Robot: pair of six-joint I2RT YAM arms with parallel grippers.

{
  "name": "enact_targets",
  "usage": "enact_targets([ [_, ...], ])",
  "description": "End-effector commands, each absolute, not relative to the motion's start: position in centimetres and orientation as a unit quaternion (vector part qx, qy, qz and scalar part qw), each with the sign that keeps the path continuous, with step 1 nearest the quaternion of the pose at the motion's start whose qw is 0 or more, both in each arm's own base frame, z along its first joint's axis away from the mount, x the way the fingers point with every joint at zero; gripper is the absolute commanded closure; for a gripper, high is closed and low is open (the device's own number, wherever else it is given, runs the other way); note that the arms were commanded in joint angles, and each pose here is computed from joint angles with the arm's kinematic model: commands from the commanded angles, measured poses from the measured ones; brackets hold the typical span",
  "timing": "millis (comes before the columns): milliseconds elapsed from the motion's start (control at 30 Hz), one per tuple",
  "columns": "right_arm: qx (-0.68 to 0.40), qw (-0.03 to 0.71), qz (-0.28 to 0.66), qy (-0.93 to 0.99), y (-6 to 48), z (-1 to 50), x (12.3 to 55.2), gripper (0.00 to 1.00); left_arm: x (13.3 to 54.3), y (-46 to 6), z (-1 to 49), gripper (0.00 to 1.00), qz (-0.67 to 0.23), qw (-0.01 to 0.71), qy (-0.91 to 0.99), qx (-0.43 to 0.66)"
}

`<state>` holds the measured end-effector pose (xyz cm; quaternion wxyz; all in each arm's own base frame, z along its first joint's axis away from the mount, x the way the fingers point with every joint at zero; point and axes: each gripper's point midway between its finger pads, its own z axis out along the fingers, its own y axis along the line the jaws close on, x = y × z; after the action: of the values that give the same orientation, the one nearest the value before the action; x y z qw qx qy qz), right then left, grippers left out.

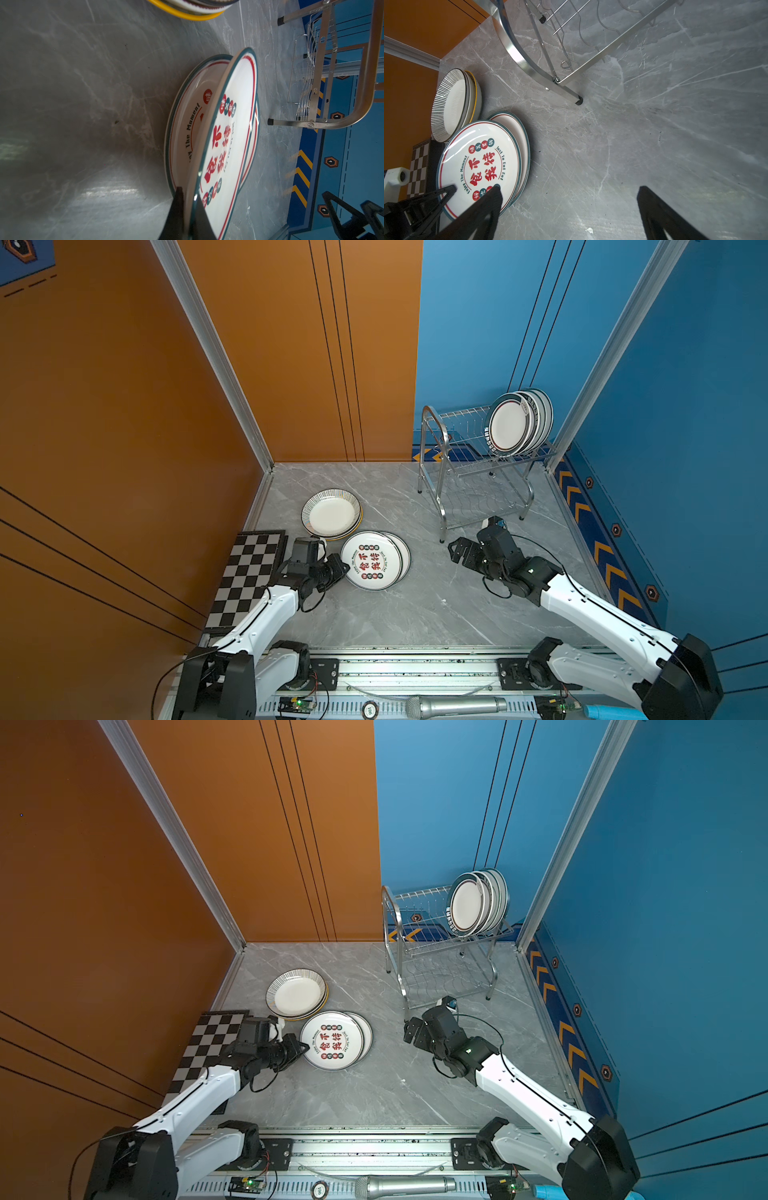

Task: Unload the plates from the dish rack
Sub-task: Place the plate on the plate.

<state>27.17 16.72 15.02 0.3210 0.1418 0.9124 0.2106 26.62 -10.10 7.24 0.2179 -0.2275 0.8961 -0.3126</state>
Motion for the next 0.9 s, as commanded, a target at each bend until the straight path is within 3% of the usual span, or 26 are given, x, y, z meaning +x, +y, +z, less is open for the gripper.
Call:
enact_targets([
  [0,0.136,0.324,0.197,0.915,15.9,15.0,26.7,0.0,27.0,-10.8,7.5,1.0,-0.326,0.225,0.895,-0.207],
  [167,0.133,0.325,0.199,0.915,15.9,15.1,26.5,0.0,27.1,-11.0,6.9,1.0,-0.317,0.215,0.901,-0.206],
  [400,0.13,0.325,0.201,0.915,15.9,15.2,26.5,0.0,27.1,-11.1,6.3,0.93,-0.296,0.207,0.91,-0.202],
  [700,0.13,0.328,0.201,0.914,15.7,15.3,26.5,0.0,26.4,-10.7,5.6,0.7,-0.254,0.19,0.927,-0.2],
  [867,0.13,0.328,0.2,0.914,15.7,15.2,26.4,0.0,26.4,-10.8,5.4,0.65,-0.242,0.186,0.933,-0.193],
])
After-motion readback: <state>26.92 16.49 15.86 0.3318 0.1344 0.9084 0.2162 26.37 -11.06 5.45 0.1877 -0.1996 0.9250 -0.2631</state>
